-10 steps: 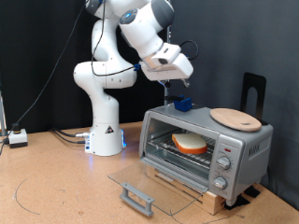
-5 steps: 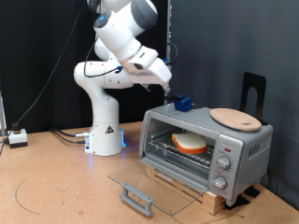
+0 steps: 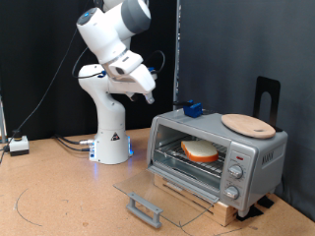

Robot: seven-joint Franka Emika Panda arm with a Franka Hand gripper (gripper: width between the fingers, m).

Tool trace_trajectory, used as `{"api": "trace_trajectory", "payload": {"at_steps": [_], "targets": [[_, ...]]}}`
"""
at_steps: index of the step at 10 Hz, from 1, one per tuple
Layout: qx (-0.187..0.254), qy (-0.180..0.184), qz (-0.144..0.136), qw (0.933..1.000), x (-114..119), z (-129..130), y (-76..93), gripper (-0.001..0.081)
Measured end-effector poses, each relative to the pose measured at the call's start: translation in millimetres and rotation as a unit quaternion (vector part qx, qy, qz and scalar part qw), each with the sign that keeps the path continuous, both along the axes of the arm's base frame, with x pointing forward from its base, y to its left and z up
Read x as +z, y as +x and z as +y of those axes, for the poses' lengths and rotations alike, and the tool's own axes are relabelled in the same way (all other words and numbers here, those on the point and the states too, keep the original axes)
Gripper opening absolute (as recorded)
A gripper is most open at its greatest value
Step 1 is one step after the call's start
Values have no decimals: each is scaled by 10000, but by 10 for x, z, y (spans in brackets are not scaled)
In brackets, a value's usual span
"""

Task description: Make a piece of toast with the oven

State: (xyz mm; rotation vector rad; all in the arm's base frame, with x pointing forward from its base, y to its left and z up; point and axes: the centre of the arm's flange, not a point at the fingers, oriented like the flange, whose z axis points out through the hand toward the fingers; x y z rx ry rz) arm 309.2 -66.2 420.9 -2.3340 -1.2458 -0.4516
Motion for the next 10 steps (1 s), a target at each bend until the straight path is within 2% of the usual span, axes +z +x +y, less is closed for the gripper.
{"api": "trace_trajectory", "payload": {"at_steps": [2, 3, 4, 5, 6, 7, 8, 9, 10], "targets": [[-227, 61, -78, 9997, -29, -234, 43, 809], [-212, 55, -70, 9997, -33, -223, 43, 809], [-603, 113, 133, 9980, -44, -195, 59, 809], [-1186, 250, 350, 9920, -40, -141, 108, 809], [-1779, 359, 568, 9818, -27, -124, 154, 809], [-2379, 446, 781, 9671, -26, -157, 189, 809], [-2981, 624, 840, 9488, -40, -227, 227, 809], [-3378, 797, 933, 9332, -90, -278, 240, 809], [-3210, 716, 888, 9402, -95, -269, 232, 809]]}}
